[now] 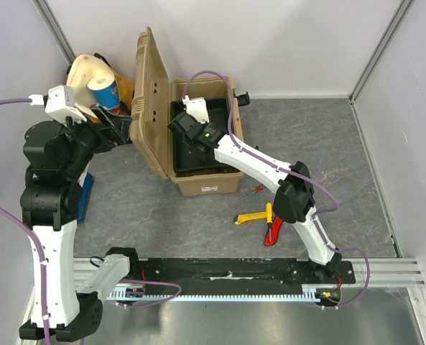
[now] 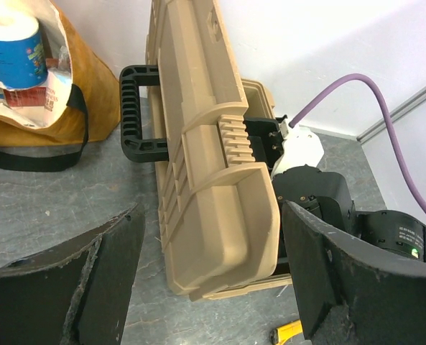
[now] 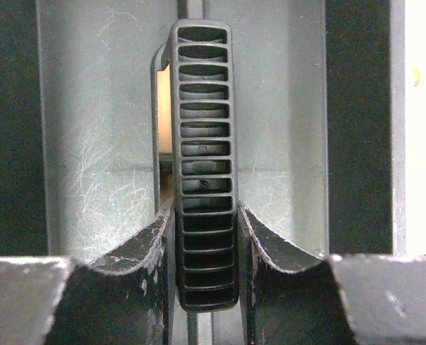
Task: Pack the tool kit
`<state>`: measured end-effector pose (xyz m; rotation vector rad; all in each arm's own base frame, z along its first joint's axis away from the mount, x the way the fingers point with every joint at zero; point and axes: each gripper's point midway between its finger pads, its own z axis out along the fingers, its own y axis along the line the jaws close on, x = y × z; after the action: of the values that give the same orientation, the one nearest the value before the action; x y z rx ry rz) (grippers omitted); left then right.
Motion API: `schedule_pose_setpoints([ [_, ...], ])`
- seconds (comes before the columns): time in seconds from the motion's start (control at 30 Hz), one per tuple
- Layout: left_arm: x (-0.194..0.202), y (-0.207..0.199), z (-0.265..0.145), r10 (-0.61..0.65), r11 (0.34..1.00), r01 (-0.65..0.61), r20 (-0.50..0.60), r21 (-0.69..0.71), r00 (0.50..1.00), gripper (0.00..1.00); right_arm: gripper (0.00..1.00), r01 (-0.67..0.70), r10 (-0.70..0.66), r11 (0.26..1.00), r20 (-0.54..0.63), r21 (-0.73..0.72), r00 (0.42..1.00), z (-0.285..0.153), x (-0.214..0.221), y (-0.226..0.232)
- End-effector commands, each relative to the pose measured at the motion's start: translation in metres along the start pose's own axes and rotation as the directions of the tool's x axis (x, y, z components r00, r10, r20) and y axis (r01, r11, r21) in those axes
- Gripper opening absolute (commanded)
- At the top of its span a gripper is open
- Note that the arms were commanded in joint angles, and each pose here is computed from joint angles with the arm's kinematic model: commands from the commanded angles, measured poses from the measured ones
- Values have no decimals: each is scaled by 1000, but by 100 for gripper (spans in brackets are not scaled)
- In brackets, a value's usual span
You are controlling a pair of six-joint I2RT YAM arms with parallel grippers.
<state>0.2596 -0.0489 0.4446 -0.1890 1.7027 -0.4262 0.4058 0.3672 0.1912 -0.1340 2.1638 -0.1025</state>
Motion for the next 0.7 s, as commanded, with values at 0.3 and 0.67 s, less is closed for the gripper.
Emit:
schedule_pose_setpoints([
  [0.3, -3, 1, -1, 37, 999, -37, 20, 2, 999, 82, 0, -57, 56, 998, 31, 31, 998, -6, -14, -4],
  [0.67, -2, 1, 1, 33, 999, -33, 15, 3, 999, 82, 0, -121, 122, 993, -43, 13, 992, 11, 3, -1],
])
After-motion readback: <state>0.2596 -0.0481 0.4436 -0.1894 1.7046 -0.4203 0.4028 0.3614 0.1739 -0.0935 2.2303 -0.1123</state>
